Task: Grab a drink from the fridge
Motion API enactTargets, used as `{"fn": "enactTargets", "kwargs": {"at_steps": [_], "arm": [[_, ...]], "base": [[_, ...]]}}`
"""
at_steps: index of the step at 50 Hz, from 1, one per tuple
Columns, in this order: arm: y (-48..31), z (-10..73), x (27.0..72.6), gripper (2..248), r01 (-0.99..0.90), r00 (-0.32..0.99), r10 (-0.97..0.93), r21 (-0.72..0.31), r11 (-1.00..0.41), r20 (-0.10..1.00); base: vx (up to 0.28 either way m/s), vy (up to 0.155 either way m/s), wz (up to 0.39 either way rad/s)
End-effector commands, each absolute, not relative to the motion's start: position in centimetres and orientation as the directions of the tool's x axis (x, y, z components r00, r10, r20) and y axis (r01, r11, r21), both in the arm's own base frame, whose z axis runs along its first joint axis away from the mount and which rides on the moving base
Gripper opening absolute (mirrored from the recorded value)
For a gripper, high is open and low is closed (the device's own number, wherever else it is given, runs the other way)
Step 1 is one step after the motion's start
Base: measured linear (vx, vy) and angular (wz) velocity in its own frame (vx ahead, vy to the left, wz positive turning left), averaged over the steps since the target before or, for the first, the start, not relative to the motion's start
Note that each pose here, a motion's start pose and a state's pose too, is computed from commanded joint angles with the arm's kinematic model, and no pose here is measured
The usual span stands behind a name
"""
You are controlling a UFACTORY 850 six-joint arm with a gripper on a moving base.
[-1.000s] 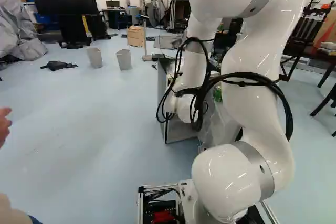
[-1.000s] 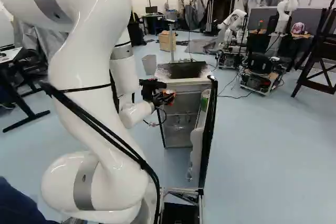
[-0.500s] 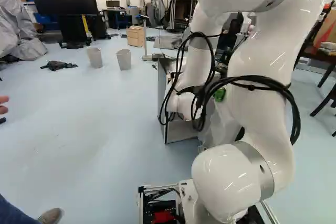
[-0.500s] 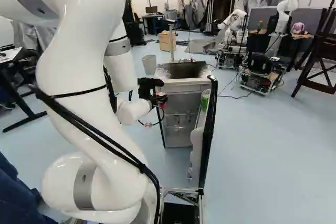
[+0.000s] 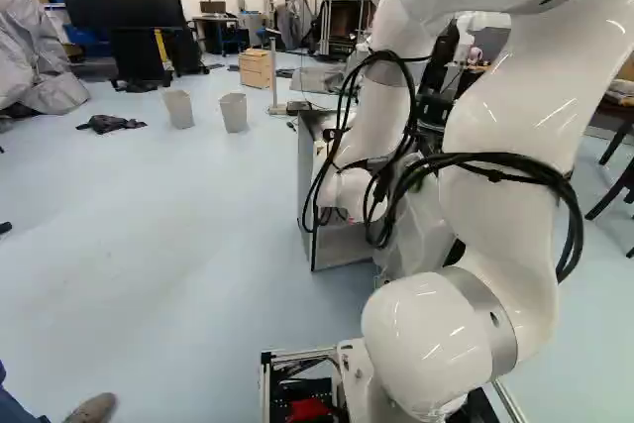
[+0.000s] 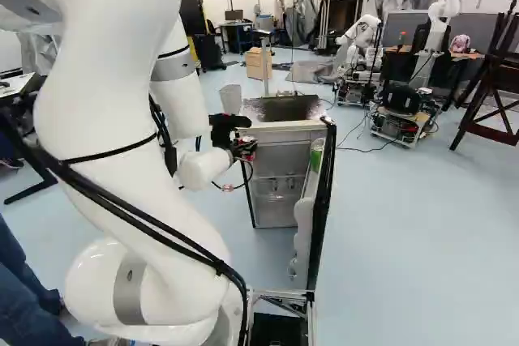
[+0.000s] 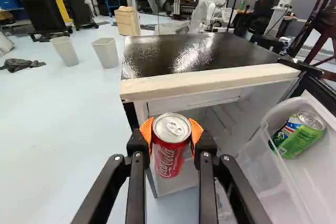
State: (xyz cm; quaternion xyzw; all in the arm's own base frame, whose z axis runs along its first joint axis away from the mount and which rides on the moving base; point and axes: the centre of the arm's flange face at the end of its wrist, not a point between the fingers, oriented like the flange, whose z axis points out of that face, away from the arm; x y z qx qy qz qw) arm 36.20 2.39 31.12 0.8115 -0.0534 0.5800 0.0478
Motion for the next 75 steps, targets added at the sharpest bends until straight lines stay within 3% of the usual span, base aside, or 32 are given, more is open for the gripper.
{"fn": "enactTargets", "kwargs": {"at_steps": [75], "arm": [[2.5,37.6,35.5,94,-0.122,0.225,-0.062,-0.035,-0.992,0.972]], "base": [[0.000,0.000,0.000]]}}
